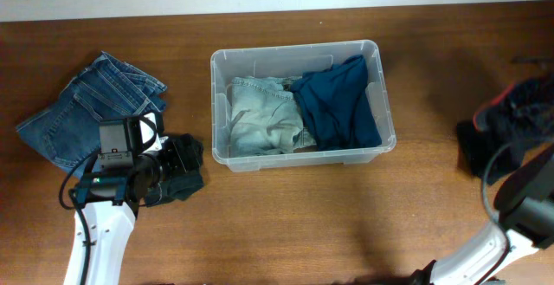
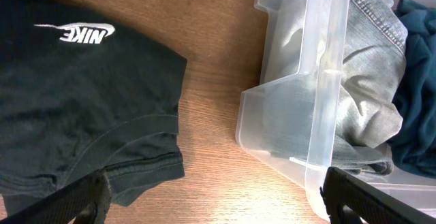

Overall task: Pack container
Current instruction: 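Lift the black striped garment with the right gripper and swing it over the bin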

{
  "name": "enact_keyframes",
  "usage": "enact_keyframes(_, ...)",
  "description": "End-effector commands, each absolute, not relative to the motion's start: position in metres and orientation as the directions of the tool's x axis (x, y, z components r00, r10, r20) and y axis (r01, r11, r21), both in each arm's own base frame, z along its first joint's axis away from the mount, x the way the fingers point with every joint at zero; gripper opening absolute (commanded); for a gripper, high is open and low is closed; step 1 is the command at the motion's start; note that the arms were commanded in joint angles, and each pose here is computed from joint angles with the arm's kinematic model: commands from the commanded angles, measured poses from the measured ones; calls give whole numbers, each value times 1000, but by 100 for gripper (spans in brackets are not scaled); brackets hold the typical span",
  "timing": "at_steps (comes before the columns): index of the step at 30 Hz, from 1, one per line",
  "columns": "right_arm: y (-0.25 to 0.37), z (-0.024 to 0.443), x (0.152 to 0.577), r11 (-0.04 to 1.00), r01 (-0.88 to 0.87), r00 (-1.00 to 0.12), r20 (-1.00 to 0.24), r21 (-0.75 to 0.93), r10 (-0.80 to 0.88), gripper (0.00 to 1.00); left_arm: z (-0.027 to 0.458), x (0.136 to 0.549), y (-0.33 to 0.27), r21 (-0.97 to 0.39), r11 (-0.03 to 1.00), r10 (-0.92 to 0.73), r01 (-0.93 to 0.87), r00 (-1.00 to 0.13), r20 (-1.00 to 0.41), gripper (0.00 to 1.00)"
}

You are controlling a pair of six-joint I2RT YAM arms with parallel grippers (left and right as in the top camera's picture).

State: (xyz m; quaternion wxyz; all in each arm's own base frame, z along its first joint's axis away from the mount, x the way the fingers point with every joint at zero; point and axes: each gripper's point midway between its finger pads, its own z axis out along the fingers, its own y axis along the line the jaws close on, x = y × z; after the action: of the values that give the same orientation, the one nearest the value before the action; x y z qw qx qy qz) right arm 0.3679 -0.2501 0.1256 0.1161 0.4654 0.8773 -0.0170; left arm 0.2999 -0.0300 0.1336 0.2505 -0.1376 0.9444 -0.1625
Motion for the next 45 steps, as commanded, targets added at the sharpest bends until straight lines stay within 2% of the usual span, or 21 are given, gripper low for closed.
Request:
enact_keyframes(1, -213, 202, 389, 675, 725, -592, -381, 133, 711, 4, 136, 301, -30, -365, 917, -324, -163, -836, -442, 99)
enact_keyframes(7, -146, 265, 402, 779, 585, -624, -490, 224, 609, 4, 136, 301, -30, -365, 917, -324, -163, -836, -442, 99)
enact_keyframes(12, -71, 329, 415, 902, 276, -682, -594, 333, 427, 4, 136, 301, -30, -365, 917, -324, -163, -836, -442, 99)
enact_keyframes(16, -4, 380, 410, 919, 27, -688, -660, 394, 303, 4, 135, 301, -30, -365, 917, -324, -163, -837, -442, 100)
enact_keyframes(17, 24, 396, 407, 912, -88, -682, -691, 400, 237, 4, 136, 301, -30, -365, 917, -324, -163, -836, -442, 99)
enact_keyframes(20, 67, 414, 400, 882, -227, -673, -721, 413, 164, 4, 136, 301, -30, -365, 917, -324, -163, -836, -442, 99)
enact_keyframes(25, 113, 412, 395, 846, -348, -679, -731, 404, 69, 4, 136, 301, -30, -365, 917, -324, -163, -836, -442, 99)
enact_keyframes(35, 210, 399, 393, 644, -597, -678, -730, 478, -86, 4, 136, 301, -30, -365, 917, -324, -163, -836, -442, 99)
enact_keyframes(45, 272, 364, 402, 569, -659, -683, -709, 492, -177, 4, 136, 301, -30, -365, 917, -324, -163, -836, -442, 99)
